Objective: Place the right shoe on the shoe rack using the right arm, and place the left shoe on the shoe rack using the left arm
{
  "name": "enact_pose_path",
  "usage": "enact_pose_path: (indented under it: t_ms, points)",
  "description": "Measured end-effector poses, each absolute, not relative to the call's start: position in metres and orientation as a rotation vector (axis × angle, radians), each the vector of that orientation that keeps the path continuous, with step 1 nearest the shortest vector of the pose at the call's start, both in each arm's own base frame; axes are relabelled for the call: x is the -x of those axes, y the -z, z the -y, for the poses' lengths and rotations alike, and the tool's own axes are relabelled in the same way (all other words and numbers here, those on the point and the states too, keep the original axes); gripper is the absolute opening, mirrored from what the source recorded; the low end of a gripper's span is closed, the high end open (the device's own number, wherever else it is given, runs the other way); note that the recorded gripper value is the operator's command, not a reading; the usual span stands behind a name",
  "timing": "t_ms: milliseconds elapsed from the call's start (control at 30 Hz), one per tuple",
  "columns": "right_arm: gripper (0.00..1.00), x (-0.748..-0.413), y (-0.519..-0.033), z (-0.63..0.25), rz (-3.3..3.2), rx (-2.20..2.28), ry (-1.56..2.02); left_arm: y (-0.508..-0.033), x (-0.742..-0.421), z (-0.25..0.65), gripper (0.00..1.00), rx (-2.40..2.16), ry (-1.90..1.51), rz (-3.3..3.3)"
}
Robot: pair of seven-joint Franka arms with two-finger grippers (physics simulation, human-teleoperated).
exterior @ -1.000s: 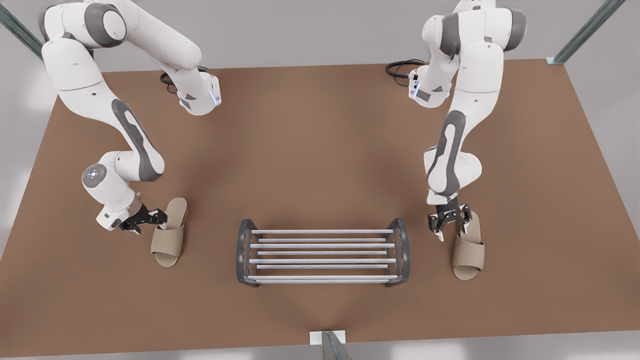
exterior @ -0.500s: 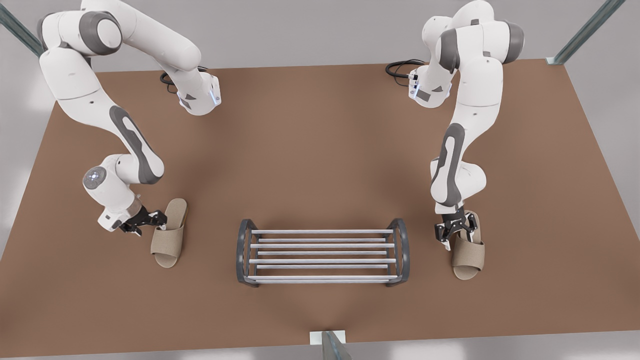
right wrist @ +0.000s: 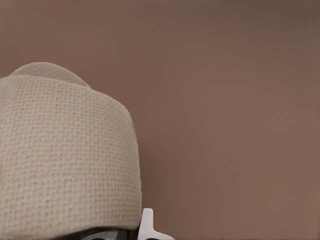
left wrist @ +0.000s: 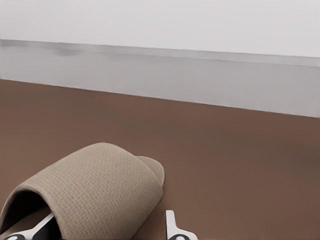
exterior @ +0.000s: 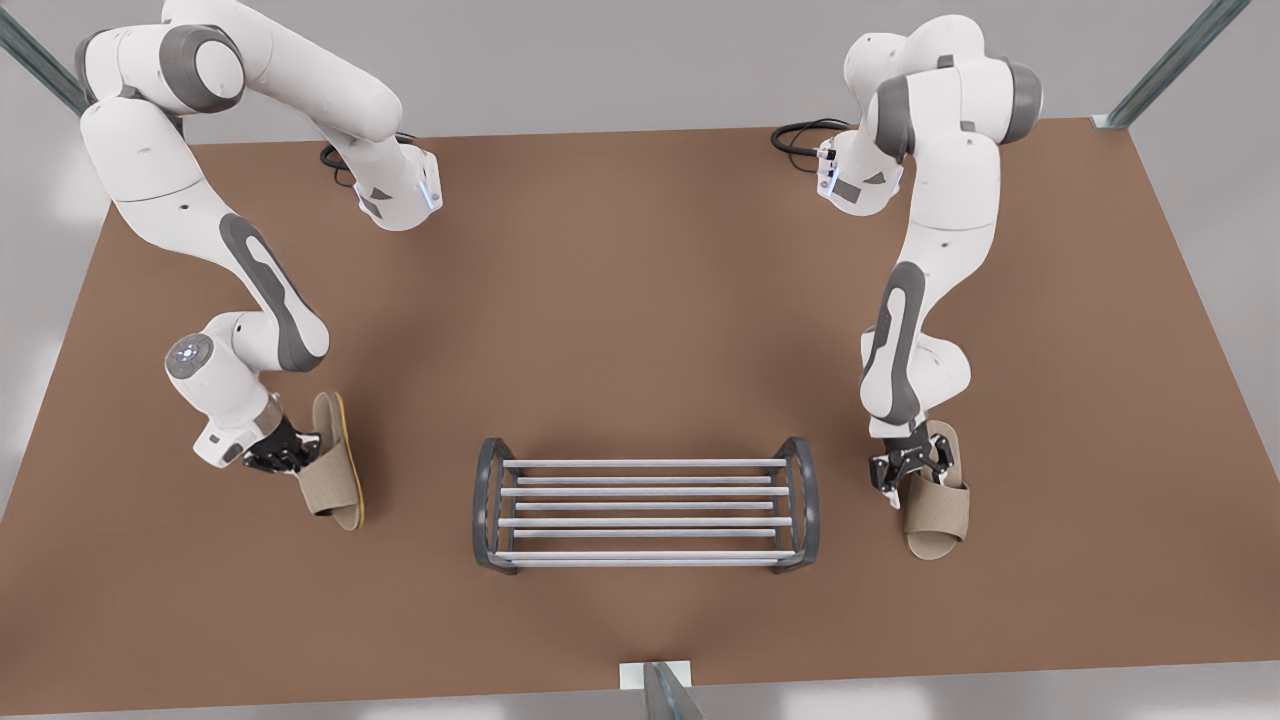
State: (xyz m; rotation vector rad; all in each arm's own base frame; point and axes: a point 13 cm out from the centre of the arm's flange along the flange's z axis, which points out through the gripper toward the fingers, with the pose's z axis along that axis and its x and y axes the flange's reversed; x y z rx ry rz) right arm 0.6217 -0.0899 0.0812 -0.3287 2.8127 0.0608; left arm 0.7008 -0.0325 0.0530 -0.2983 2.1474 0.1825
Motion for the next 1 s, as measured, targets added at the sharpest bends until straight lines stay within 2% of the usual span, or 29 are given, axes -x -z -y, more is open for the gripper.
enact_pose_path:
  t_ms: [33, 67, 100, 167, 300, 367, 467, 533, 600, 667, 767, 833, 900, 1000]
  points:
    - [0.21, -0.624, -0.083, 0.089, -2.807, 0.334, -0.058, -0.054, -0.702, 0.033, 0.99, 0.298, -0.181, -2.146]
    - [0.21, -0.628, -0.088, 0.088, -2.797, 0.340, -0.054, -0.054, -0.703, 0.034, 0.93, 0.297, -0.180, -2.145]
    - [0.21, -0.638, -0.098, 0.085, -2.776, 0.348, -0.050, -0.054, -0.703, 0.034, 0.84, 0.297, -0.179, -2.145]
    - [0.21, -0.667, -0.131, 0.078, -2.706, 0.364, -0.040, -0.054, -0.703, 0.034, 0.55, 0.298, -0.178, -2.148]
    - [0.21, -0.714, -0.232, 0.061, -2.546, 0.419, 0.042, -0.055, -0.701, 0.036, 0.30, 0.293, -0.171, -2.158]
    - [0.21, -0.736, -0.300, 0.047, -2.468, 0.458, 0.087, -0.054, -0.701, 0.037, 0.21, 0.278, -0.172, -2.164]
    - [0.21, -0.760, -0.382, 0.021, -2.410, 0.500, 0.096, -0.053, -0.700, 0.037, 0.21, 0.249, -0.176, -2.171]
    - [0.21, -0.766, -0.417, -0.008, -2.408, 0.543, 0.076, -0.057, -0.700, 0.036, 0.21, 0.237, -0.175, -2.172]
    - [0.21, -0.764, -0.440, -0.063, -2.408, 0.621, 0.044, -0.097, -0.712, 0.040, 0.21, 0.246, -0.142, -2.133]
    - [0.21, -0.752, -0.448, -0.128, -2.420, 0.725, 0.027, -0.161, -0.727, 0.042, 0.21, 0.273, -0.092, -2.072]
    - [0.21, -0.720, -0.449, -0.232, -2.430, 0.884, 0.045, -0.282, -0.744, 0.039, 0.21, 0.315, 0.002, -1.959]
    - [0.21, -0.713, -0.449, -0.273, -2.443, 0.908, 0.120, -0.340, -0.749, 0.059, 0.21, 0.302, 0.073, -1.913]
    - [0.21, -0.711, -0.442, -0.302, -2.466, 0.890, 0.223, -0.371, -0.740, 0.107, 0.21, 0.249, 0.156, -1.912]
    - [0.21, -0.699, -0.422, -0.337, -2.501, 0.830, 0.363, -0.385, -0.717, 0.190, 0.21, 0.148, 0.269, -1.948]
